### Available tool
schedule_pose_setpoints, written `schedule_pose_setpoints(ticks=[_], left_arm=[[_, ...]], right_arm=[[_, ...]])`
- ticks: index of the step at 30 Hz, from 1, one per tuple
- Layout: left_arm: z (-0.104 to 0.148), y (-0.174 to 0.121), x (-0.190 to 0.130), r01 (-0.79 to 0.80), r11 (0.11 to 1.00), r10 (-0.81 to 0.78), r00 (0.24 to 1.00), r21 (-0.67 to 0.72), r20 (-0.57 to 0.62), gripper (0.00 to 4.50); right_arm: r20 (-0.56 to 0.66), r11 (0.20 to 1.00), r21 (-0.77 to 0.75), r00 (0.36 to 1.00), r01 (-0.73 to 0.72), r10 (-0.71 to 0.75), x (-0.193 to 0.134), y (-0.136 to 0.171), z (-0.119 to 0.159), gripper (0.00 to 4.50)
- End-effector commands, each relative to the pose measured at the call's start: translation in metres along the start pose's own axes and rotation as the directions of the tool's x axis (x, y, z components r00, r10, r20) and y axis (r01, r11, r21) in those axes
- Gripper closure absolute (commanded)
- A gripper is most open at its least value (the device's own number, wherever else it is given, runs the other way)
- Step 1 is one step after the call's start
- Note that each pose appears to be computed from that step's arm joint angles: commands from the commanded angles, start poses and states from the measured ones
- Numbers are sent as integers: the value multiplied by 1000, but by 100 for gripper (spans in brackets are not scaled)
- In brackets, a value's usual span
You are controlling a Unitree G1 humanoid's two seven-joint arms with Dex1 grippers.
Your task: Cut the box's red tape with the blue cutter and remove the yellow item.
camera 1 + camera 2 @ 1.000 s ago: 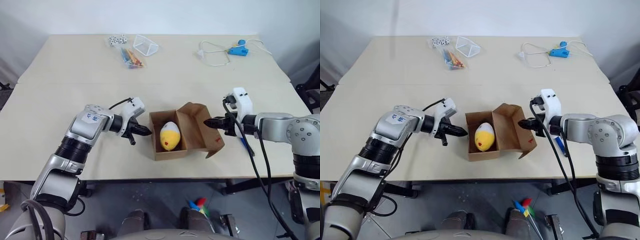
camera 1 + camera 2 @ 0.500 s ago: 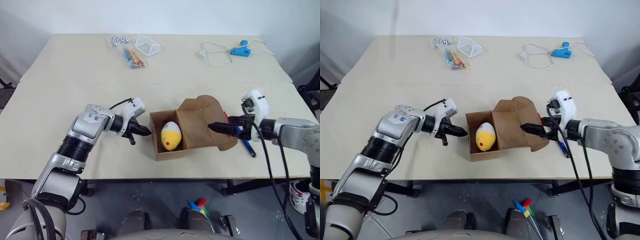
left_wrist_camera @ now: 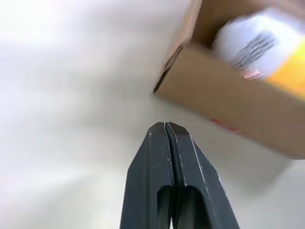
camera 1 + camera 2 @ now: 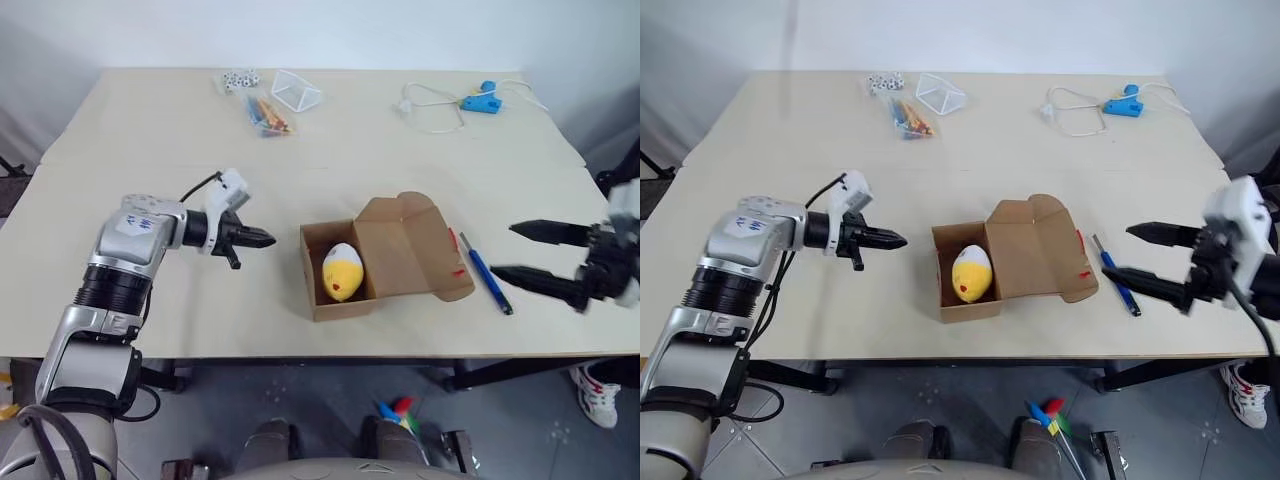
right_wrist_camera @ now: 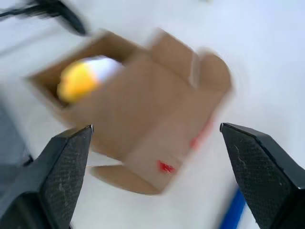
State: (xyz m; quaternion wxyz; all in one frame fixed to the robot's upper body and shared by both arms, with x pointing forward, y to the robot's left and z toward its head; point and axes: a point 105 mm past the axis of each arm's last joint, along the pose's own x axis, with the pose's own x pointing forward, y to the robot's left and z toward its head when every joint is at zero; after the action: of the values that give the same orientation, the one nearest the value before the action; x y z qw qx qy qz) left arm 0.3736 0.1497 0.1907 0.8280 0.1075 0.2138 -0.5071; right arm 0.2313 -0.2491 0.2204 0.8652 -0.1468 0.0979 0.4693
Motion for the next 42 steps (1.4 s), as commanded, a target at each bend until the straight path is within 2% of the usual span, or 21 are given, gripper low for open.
schedule_pose_setpoints(ticks=[1,3,8,11,15,20,23,28,35,38,42], left_arm=[[29,-5,-10,39,997,-40,999,60,19,392],[41,-10,-11,65,993,-67,998,104,14,341],[73,-31,1,164,957,-162,986,239,-27,199],[83,-46,12,251,922,-239,968,295,-76,109],[81,-68,46,381,845,-334,924,374,-187,2],[72,-83,62,478,771,-392,877,421,-278,2],[63,-80,79,460,759,-328,881,461,-340,2],[58,-73,100,426,749,-256,892,508,-372,2],[52,-76,119,440,717,-257,888,541,-381,2],[49,-77,119,458,708,-265,878,537,-399,55],[48,-76,117,463,699,-262,875,546,-407,169]], right_arm=[[-62,994,-96,997,-43,37,-20,9,0,0],[-78,995,-93,996,-46,39,-26,12,-5,0],[57,997,-70,998,-37,41,-37,15,4,0],[81,995,-95,996,-16,24,-38,18,4,0],[158,994,-100,987,48,-32,-42,20,6,0],[181,992,-86,980,97,-80,-43,26,5,0],[179,989,-77,977,127,-112,-43,30,2,0],[215,984,-71,965,166,-148,-40,37,3,0],[254,981,-75,955,180,-155,-35,44,8,0],[276,980,-73,948,183,-156,-34,44,10,0],[287,981,-70,945,183,-157,-33,43,12,0]])
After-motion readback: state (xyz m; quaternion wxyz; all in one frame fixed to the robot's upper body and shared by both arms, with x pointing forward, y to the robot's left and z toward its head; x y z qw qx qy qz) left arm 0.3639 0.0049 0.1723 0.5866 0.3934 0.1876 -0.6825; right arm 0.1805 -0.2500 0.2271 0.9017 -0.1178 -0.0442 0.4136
